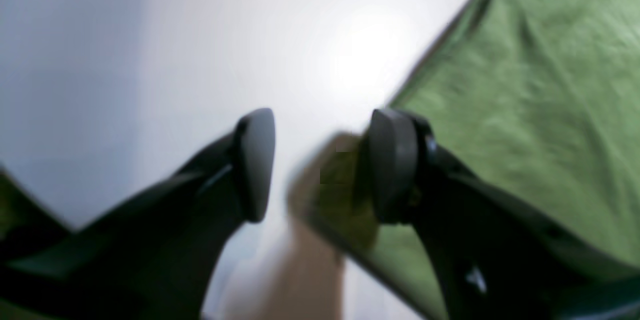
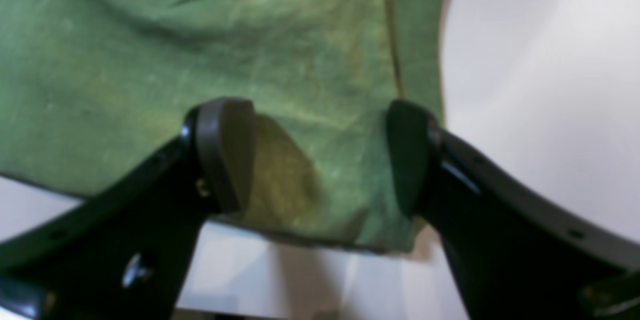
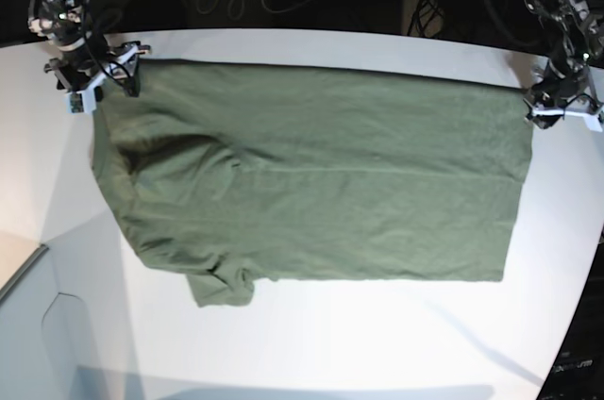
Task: Layout the t-shirt on the table in an organized manner, then fold the t-shirt properly
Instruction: 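Hold the shoulder edge taut with both grippers and adjust grip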
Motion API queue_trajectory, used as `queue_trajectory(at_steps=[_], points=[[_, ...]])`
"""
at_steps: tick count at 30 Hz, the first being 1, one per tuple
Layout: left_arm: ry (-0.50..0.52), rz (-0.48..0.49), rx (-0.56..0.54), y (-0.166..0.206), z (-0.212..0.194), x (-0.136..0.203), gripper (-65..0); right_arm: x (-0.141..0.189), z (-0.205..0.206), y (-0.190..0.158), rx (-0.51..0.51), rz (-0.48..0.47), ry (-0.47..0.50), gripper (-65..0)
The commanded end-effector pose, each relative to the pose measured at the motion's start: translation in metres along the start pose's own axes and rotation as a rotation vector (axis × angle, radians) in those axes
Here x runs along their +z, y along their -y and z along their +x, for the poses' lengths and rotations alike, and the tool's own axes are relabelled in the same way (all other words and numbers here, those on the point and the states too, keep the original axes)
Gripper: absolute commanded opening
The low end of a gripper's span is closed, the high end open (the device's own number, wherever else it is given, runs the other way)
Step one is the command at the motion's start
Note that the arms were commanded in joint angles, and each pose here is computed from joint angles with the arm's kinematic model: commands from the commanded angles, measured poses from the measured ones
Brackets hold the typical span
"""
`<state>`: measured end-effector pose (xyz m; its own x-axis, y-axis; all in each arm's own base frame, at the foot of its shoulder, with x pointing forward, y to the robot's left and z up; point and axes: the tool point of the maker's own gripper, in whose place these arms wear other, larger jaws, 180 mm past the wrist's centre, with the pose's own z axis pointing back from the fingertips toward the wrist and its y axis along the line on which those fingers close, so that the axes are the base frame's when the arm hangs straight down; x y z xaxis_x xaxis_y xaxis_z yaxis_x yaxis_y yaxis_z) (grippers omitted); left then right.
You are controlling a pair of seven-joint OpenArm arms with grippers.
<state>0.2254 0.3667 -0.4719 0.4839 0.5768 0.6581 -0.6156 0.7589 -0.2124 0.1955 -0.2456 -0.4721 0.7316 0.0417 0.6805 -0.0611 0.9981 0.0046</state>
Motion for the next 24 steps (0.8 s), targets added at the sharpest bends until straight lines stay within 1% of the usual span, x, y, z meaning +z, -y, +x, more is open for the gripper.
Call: queue_trajectory(at_steps=[1, 3, 4, 5, 9, 10, 16, 17, 20, 22, 24], points=[[-0.047, 0.037, -0.029, -0.008, -0.01, 0.001, -35.3, 0.002, -0.008, 0.005, 0.014, -0.001, -0.037, -23.5], [-0.055, 0.059, -0.075, -0.01, -0.011, 0.0, -36.8, 0.004, -0.01, 0.008, 0.02, -0.005, -0.044, -23.5], [-0.067, 0.063, -0.087, -0.008, -0.018, 0.0, -39.9, 0.006, -0.015, 0.008, 0.023, -0.004, -0.056, -23.5], [-0.075, 0.062, -0.101, -0.005, -0.022, -0.001, -43.5, 0.007, -0.018, 0.006, 0.025, 0.0, -0.062, -23.5], [-0.104, 0.033, -0.147, 0.009, -0.033, -0.003, -62.8, 0.009, -0.022, 0.007, 0.024, -0.003, -0.069, -23.5], [-0.108, 0.025, -0.154, 0.013, -0.035, -0.003, -65.0, 0.009, -0.022, 0.008, 0.024, -0.004, -0.069, -23.5], [-0.114, 0.014, -0.166, 0.016, -0.039, 0.0, -65.0, 0.01, -0.022, 0.007, 0.025, -0.004, -0.068, -23.5], [-0.101, 0.013, -0.164, 0.015, -0.035, 0.003, -65.0, 0.01, -0.021, 0.007, 0.026, -0.005, -0.067, -23.5], [-0.04, -0.032, -0.117, 0.019, -0.018, 0.017, -64.7, 0.01, -0.02, 0.008, 0.027, -0.006, -0.066, -23.5], [-0.015, -0.066, -0.078, 0.02, -0.012, 0.028, -62.0, 0.009, -0.019, 0.007, 0.029, -0.003, -0.064, -23.5], [0.014, -0.094, -0.074, 0.023, -0.001, 0.036, -57.4, 0.009, -0.018, 0.007, 0.029, -0.002, -0.061, -23.5]])
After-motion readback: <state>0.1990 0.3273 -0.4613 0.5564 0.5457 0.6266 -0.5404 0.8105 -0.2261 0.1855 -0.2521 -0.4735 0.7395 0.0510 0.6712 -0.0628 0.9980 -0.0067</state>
